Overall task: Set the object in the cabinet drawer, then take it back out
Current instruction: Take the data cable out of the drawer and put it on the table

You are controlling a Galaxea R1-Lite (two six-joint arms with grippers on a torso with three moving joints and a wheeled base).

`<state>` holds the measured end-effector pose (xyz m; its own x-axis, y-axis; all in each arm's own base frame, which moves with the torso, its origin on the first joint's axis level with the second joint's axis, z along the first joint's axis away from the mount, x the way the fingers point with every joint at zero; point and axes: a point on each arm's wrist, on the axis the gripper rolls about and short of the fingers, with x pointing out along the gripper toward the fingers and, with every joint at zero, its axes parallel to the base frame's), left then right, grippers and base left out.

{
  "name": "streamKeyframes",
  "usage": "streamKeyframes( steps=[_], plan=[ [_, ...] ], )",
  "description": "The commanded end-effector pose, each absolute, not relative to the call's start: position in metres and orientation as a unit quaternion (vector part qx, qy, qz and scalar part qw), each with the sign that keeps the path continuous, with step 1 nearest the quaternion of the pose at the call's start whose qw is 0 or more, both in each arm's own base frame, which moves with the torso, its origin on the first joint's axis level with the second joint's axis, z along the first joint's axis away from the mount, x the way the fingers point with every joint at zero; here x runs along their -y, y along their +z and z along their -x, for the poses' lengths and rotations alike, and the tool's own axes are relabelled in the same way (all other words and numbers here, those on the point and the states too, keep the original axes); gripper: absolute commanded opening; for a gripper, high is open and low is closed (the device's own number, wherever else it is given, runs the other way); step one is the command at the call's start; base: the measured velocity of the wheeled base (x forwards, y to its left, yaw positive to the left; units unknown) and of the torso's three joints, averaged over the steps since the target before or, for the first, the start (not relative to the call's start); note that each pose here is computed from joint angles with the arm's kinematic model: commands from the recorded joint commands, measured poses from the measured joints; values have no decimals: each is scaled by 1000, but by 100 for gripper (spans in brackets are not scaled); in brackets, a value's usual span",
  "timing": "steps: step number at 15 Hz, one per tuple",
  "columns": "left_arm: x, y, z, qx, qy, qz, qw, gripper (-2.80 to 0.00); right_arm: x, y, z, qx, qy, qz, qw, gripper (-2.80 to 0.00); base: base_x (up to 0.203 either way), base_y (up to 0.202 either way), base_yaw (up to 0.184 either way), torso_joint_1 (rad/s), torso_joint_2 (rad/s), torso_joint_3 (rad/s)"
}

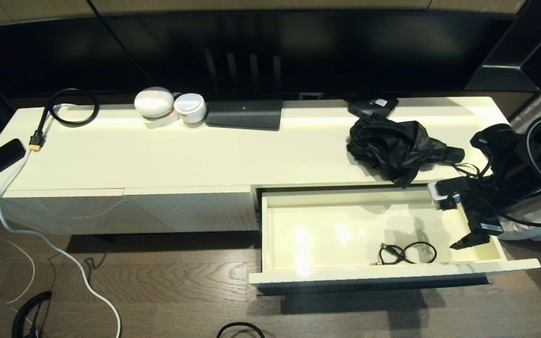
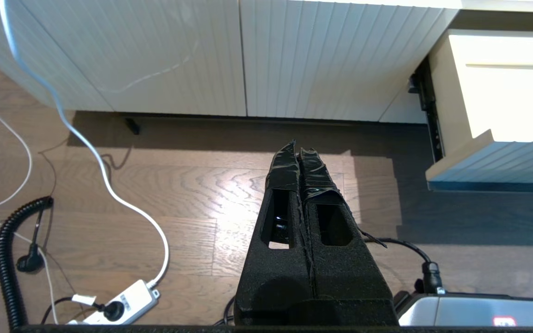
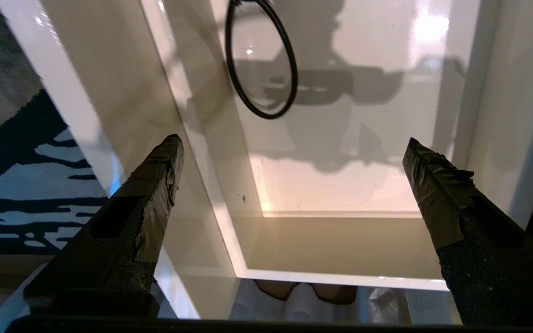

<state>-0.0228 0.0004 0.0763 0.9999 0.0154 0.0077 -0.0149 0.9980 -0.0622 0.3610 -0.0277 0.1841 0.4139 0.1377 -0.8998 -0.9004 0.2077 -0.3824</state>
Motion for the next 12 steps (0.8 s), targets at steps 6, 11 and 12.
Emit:
streamKeyframes(
  steps=[6,11,12],
  plan=[
    [0,76,23,4,9,31,999,-280,25,205,-329,-374,384,504,677,0,0,0,0,0,0,0],
    [0,76,23,4,8,31,999,-280,24,189,-323,-386,396,494,671,0,0,0,0,0,0,0],
    [0,76,23,5,8,31,999,-280,25,186,-324,-386,396,494,671,0,0,0,0,0,0,0]
  ],
)
